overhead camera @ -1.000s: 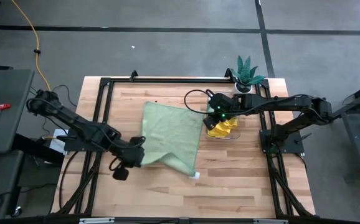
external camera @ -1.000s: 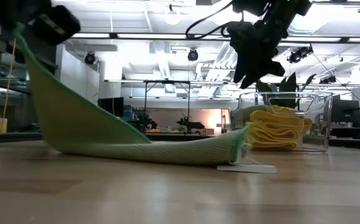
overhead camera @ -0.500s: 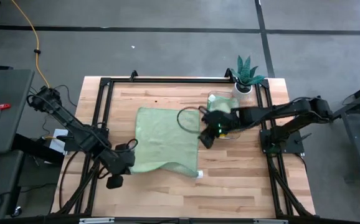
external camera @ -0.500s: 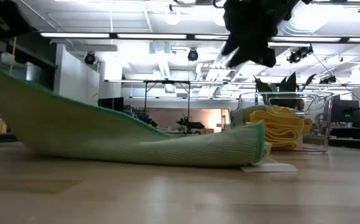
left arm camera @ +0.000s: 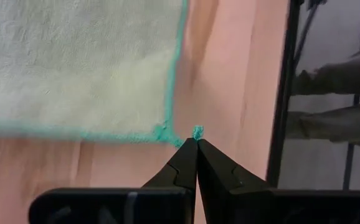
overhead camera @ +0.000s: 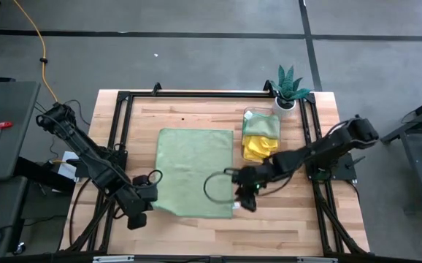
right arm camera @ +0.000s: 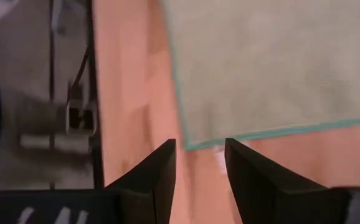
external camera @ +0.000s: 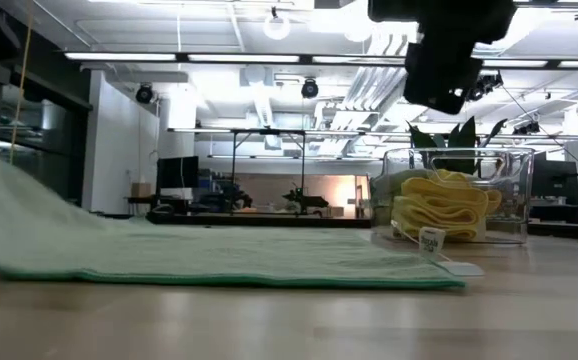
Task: Fold microfiber towels
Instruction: Fold the green microfiber towel
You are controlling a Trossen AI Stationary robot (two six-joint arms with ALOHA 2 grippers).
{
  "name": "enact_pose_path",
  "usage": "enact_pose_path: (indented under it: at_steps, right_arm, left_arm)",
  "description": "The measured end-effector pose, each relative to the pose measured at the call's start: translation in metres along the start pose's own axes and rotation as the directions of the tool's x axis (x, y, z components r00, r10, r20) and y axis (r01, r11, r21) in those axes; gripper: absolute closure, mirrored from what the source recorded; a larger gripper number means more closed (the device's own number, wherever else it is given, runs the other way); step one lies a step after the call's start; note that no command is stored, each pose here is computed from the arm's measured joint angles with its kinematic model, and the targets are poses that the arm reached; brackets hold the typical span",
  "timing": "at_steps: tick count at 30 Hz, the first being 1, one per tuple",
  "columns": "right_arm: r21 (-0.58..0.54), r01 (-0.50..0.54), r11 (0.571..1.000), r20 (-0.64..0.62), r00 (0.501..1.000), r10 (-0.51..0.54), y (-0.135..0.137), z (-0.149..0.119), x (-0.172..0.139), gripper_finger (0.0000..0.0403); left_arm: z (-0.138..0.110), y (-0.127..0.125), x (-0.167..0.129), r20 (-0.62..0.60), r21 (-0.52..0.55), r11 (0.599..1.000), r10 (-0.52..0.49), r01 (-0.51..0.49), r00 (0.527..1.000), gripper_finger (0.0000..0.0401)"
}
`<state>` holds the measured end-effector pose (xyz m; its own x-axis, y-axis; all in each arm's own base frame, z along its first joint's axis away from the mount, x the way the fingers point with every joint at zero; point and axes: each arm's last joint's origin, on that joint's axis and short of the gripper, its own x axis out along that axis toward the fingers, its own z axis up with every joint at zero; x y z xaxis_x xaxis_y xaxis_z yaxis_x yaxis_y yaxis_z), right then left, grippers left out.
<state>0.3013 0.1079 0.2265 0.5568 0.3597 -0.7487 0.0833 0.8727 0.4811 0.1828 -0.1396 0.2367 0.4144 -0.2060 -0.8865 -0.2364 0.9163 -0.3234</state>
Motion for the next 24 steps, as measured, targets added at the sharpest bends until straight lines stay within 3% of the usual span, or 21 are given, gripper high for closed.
enact_pose_path:
  at_steps: [6, 13, 19, 24]
  right_arm:
    - [-0.243, -0.060, 0.968, -0.129, 0.991, 0.029, 0.031, -0.011, 0.037, 0.0274]
    - [-0.453, -0.021, 0.891, -0.185, 0.980, -0.071, 0.055, -0.019, 0.085, 0.0274]
    - [-0.502, 0.105, 0.859, -0.197, 0.953, -0.232, 0.053, -0.018, 0.106, 0.0274]
    - [-0.523, 0.105, 0.846, -0.223, 0.941, -0.255, 0.048, -0.020, 0.113, 0.0274]
  left_arm:
    - [-0.001, 0.001, -0.001, -0.016, -0.012, 1.000, -0.007, 0.007, 1.000, 0.0401]
    - [-0.002, 0.001, -0.001, -0.050, -0.012, 1.000, -0.019, 0.018, 0.999, 0.0401]
    - [-0.002, 0.002, -0.001, -0.052, -0.016, 1.000, -0.012, 0.011, 0.999, 0.0401]
    - [-0.002, 0.002, -0.001, -0.051, -0.014, 1.000, -0.008, 0.007, 0.999, 0.0401]
